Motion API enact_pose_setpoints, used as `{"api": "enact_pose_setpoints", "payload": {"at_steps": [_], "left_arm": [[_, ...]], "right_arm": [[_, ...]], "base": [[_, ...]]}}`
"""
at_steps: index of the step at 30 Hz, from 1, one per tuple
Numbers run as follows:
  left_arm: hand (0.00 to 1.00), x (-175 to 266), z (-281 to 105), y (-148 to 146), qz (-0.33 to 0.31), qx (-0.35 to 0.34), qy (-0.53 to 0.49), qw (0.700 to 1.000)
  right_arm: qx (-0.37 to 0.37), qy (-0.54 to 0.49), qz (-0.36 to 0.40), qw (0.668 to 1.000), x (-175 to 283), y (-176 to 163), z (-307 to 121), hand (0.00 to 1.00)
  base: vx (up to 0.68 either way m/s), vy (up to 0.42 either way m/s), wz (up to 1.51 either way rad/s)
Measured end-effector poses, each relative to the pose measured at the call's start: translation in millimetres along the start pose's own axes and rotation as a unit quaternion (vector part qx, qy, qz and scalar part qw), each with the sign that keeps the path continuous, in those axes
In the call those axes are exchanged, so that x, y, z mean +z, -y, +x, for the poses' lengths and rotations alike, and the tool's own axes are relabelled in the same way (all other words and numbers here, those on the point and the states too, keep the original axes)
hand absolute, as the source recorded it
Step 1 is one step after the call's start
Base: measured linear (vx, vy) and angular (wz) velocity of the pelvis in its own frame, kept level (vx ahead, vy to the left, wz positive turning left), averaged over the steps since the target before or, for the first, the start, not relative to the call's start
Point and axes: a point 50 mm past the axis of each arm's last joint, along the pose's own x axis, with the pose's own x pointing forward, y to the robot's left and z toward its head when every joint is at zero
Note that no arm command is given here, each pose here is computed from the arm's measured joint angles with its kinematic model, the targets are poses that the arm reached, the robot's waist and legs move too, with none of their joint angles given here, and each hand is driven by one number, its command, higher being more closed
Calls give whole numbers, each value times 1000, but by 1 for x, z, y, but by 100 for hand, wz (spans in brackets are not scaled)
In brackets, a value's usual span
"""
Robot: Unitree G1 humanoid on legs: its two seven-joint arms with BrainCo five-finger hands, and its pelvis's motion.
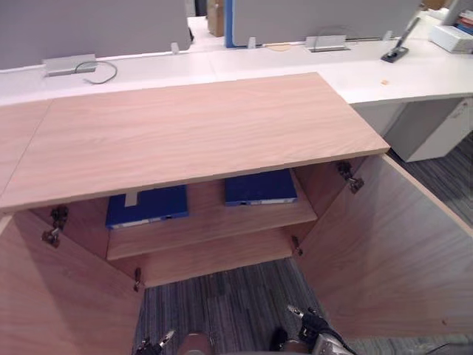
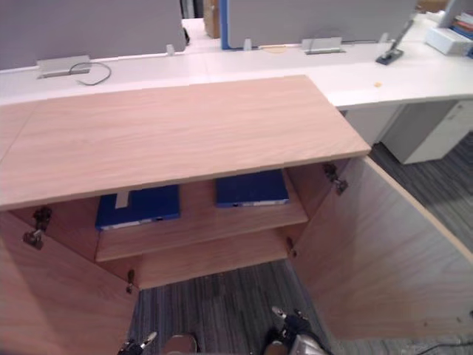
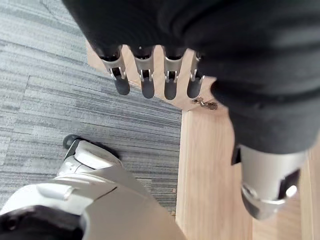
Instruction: Walk over to the cabinet, pick up the folder, carry it to the office cabinet, place the folder inside the office cabinet, then close the office cabinet door
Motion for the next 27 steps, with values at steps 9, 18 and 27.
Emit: {"api": "enact_pose_setpoints", "payload": {"at_steps": [9,18,27], "left_arm": [[0,1,4,0,47,-9,-8,999],[0,2,5,-7,65,-3,-11,998],[0,3,8,-9,85,-5,-19,996]], "right_arm": [[11,10,15,1000,-1,-8,-3,0],[5,3,30,1000,-5,-8,-3,0],[-55,-49,31,997,-25,34,-5,0]], "base": [[63,72,-48],[-29,-76,-63],[-49,-83,-53]]}}
